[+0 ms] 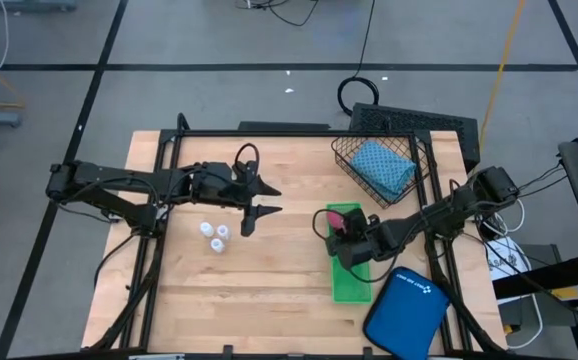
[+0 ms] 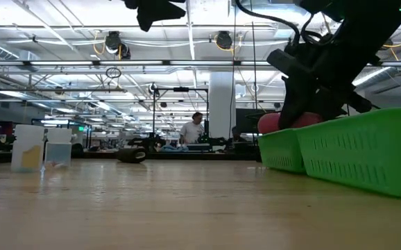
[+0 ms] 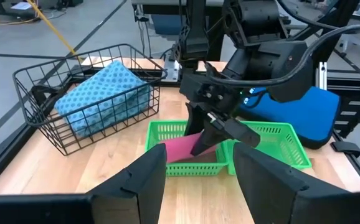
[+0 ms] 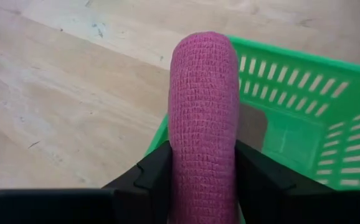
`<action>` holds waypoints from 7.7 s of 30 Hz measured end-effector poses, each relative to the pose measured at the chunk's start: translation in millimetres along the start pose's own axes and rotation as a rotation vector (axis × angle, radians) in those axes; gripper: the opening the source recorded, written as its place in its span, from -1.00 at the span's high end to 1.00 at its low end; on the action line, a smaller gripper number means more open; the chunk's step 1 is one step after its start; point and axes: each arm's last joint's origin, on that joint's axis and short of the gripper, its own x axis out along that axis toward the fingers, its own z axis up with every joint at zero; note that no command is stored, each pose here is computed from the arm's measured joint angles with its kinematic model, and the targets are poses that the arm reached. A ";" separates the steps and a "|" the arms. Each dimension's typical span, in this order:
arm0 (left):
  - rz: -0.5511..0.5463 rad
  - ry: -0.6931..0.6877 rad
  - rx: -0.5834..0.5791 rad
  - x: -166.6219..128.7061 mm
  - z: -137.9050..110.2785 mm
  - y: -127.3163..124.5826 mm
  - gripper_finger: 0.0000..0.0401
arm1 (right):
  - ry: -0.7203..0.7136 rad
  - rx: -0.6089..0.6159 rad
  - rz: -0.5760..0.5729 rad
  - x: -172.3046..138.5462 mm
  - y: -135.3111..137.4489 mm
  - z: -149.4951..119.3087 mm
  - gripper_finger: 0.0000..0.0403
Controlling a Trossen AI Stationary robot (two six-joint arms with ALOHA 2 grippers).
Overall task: Pick & Place Medicine items
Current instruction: Put the pink bandage into the top green basket, then put the black bandage into the top green basket
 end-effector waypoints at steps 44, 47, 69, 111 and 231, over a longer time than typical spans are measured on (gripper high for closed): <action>0.009 0.031 -0.015 0.1 -3.0 2.2 0.02 | 0.185 0.061 -0.124 -21.1 -30.1 21.8 0.34; 0.009 0.031 -0.017 0.1 -3.0 2.2 0.02 | 0.178 0.054 -0.125 -21.1 -30.2 22.0 0.20; 0.006 -0.052 0.029 -55.3 12.4 1.3 0.02 | -0.006 -0.161 0.022 -52.3 -35.1 48.0 0.00; 0.670 0.387 -0.734 -10.6 -152.4 187.2 0.02 | -0.728 -0.602 0.507 -74.0 -97.4 101.9 0.00; 0.429 0.904 -0.479 61.7 -173.9 59.9 -0.41 | -0.705 -0.616 0.763 -57.7 -97.8 81.0 0.00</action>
